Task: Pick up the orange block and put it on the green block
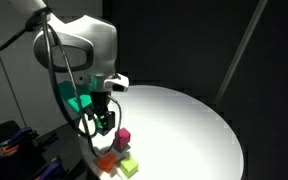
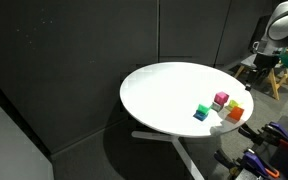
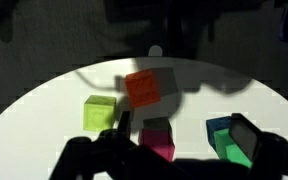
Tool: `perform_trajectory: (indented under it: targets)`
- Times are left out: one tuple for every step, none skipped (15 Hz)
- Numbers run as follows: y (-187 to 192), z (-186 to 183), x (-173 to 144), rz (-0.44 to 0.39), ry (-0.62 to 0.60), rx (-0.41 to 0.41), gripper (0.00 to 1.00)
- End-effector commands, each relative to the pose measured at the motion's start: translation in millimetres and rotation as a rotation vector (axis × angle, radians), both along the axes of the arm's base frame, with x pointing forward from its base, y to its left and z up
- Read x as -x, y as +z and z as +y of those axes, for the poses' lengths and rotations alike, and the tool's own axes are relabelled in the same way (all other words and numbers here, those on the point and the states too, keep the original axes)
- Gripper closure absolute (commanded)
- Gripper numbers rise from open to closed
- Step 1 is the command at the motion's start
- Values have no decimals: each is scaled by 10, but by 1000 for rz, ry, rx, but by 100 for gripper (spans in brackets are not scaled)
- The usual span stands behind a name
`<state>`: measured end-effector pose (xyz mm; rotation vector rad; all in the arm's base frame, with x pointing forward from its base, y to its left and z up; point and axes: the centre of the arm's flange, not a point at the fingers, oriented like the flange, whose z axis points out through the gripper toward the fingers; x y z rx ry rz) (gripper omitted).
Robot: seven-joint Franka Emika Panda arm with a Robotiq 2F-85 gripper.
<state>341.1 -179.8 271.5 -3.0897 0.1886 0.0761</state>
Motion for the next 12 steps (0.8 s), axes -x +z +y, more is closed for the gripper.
perform_trajectory:
  targets:
    - [-154, -202, 41, -3, -21, 5, 0]
    - [-199, -232, 51, -4, -25, 7, 0]
    - [-250, -259, 55, -4, -28, 12, 0]
    - [-297, -281, 56, -2, -30, 15, 0]
    - [-351, -299, 47, 2, -32, 21, 0]
    - [-400, -311, 43, 6, -34, 22, 0]
    - [-450, -316, 35, 10, -34, 26, 0]
    - [-493, -319, 30, 12, -34, 28, 0]
    - [-536, -325, 16, 16, -32, 30, 0]
    - [-581, -335, 3, 19, -34, 33, 0]
    - [-627, -348, -16, 22, -35, 38, 0]
    - [-667, -358, -32, 27, -37, 43, 0]
